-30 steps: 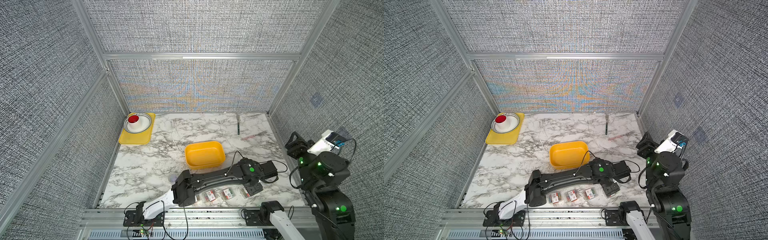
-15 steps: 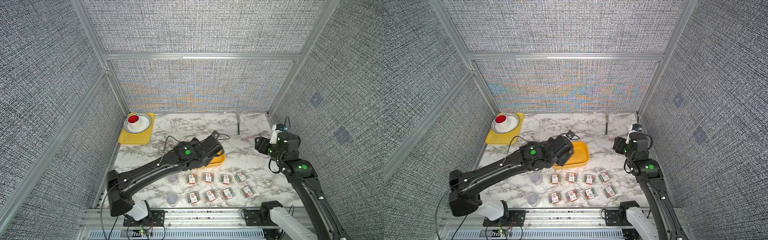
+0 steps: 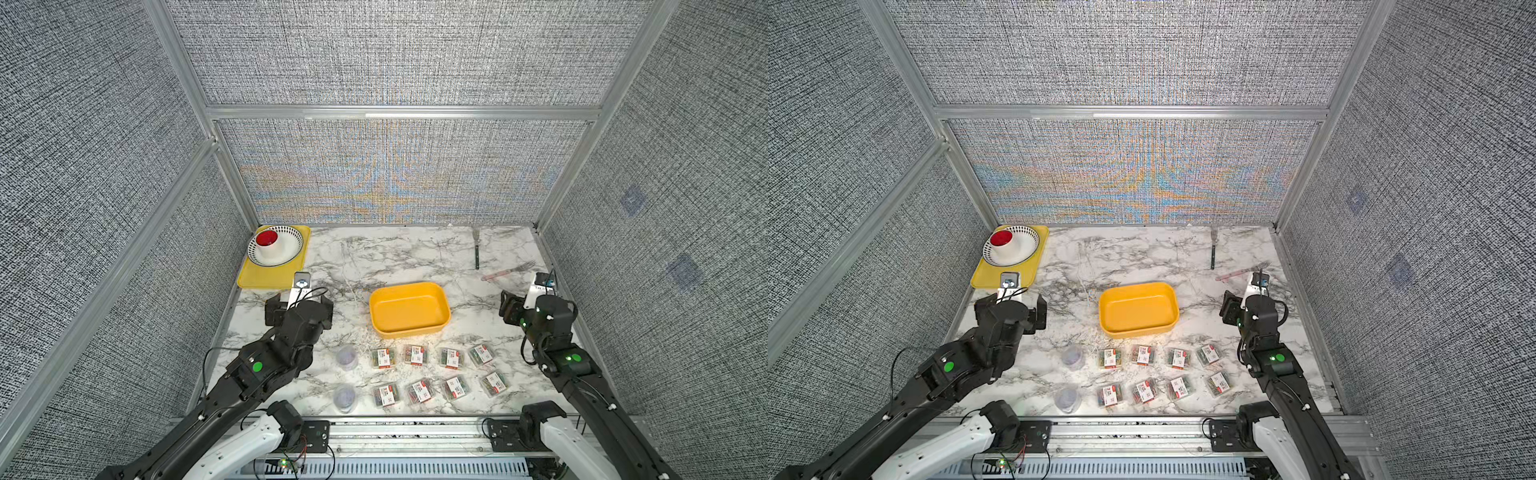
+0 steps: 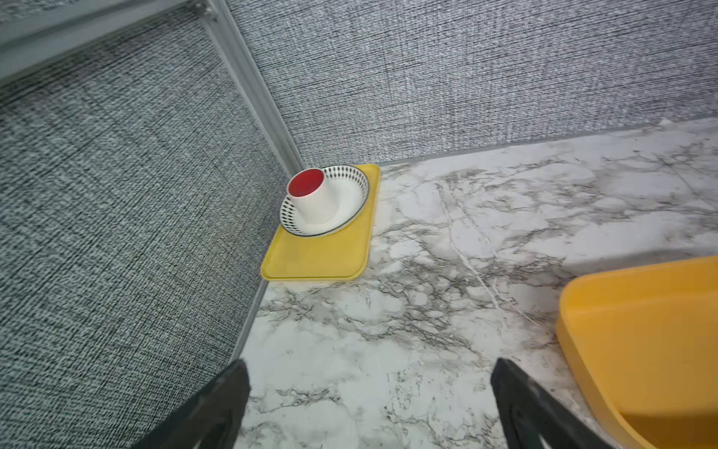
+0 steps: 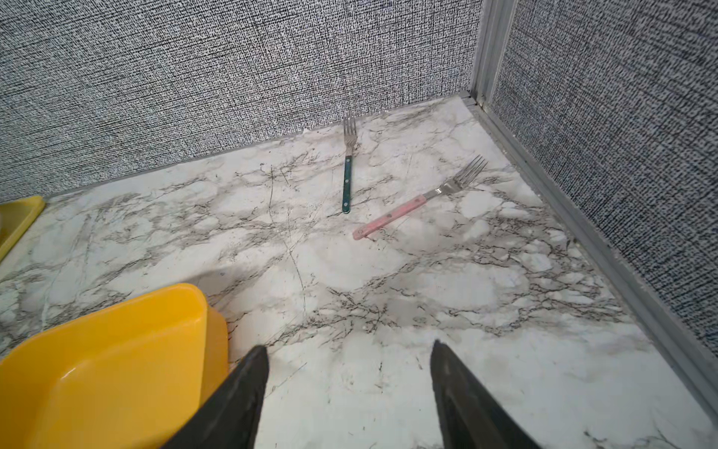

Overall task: Take the paper clips out of the storage box
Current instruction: Reset both arms

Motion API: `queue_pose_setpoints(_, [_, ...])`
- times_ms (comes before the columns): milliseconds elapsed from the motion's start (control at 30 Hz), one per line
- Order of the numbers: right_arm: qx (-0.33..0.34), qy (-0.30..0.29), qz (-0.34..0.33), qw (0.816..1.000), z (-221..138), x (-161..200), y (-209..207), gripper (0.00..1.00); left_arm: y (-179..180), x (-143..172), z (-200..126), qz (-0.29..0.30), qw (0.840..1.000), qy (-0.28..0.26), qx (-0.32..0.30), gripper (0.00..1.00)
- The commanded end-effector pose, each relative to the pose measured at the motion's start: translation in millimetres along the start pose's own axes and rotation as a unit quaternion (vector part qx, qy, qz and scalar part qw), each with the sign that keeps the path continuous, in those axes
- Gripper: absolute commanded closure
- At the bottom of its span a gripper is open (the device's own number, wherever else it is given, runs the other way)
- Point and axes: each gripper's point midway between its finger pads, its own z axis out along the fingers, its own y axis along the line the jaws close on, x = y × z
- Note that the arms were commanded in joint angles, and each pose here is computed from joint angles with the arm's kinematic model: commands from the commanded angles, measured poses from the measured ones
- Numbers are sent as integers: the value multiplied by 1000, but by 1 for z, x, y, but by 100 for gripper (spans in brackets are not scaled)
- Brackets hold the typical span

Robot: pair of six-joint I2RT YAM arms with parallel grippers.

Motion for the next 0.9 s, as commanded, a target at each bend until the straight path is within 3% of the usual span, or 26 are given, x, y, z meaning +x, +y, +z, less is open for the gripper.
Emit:
queue_pose_setpoints(0, [11,-61,-26,998,6,-21,-2,29,22,-6,6,-38,996,-52,-63,0])
queue_pose_setpoints(233, [21,-92,-58,994,26,-4,-6,26,54,45,27,-88,982,-60,-154,0])
queue_pose_setpoints(400, [17,-126,-69,990,35,10,-8,25,56,63,42,-122,976,-67,-168,0])
queue_pose_setpoints(667, [56,-141,-96,984,64,31,-20,24,54,76,70,-93,978,-57,-178,0])
queue_pose_setpoints(867, [34,-160,-121,979,75,25,-11,24,48,102,96,-90,982,-39,-161,0])
